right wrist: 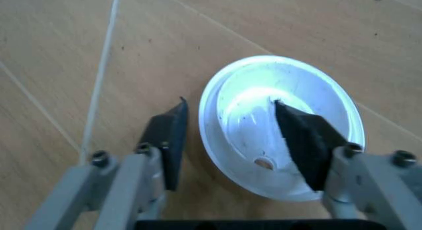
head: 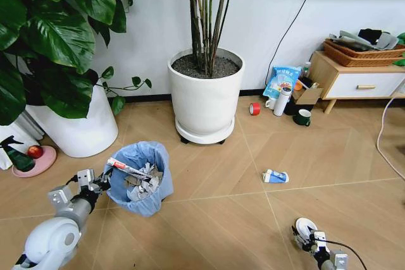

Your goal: Pick up the trash bin and place the garbage on the floor into it.

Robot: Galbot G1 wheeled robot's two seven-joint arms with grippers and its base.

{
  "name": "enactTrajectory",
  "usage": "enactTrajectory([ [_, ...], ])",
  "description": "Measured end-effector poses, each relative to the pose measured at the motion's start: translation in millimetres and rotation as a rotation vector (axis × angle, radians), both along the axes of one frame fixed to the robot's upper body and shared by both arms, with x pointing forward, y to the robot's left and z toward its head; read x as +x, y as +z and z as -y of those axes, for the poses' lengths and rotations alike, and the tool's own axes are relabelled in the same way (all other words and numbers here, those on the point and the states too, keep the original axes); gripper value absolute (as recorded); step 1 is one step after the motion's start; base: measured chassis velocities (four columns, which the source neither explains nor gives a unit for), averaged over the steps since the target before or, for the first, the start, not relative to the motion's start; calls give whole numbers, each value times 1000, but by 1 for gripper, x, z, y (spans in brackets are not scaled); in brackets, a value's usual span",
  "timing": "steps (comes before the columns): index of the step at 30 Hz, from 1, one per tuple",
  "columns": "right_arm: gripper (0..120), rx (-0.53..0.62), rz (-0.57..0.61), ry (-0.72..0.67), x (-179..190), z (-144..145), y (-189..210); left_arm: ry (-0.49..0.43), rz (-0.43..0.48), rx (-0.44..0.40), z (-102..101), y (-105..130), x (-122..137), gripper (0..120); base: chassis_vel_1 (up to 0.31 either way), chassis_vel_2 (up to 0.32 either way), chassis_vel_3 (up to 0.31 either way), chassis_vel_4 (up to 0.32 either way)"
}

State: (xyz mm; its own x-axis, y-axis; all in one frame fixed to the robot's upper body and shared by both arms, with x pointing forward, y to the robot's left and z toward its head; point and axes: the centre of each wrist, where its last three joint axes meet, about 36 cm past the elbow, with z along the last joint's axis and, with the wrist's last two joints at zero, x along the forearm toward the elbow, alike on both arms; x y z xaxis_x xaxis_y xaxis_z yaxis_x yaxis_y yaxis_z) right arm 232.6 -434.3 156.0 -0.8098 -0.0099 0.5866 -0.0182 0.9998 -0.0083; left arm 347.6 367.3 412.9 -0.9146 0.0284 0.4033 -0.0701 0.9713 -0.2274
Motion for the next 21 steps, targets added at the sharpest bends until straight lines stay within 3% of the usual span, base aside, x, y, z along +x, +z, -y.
enactTrajectory([
  [13,2,-8,-43,35,8,10,-1,5,-4,2,-2,-1,1,0,0,0,0,0],
  [21,0,-6,-44,34,7,12,-1,5,-4,2,-2,-1,3,0,0,0,0,0],
])
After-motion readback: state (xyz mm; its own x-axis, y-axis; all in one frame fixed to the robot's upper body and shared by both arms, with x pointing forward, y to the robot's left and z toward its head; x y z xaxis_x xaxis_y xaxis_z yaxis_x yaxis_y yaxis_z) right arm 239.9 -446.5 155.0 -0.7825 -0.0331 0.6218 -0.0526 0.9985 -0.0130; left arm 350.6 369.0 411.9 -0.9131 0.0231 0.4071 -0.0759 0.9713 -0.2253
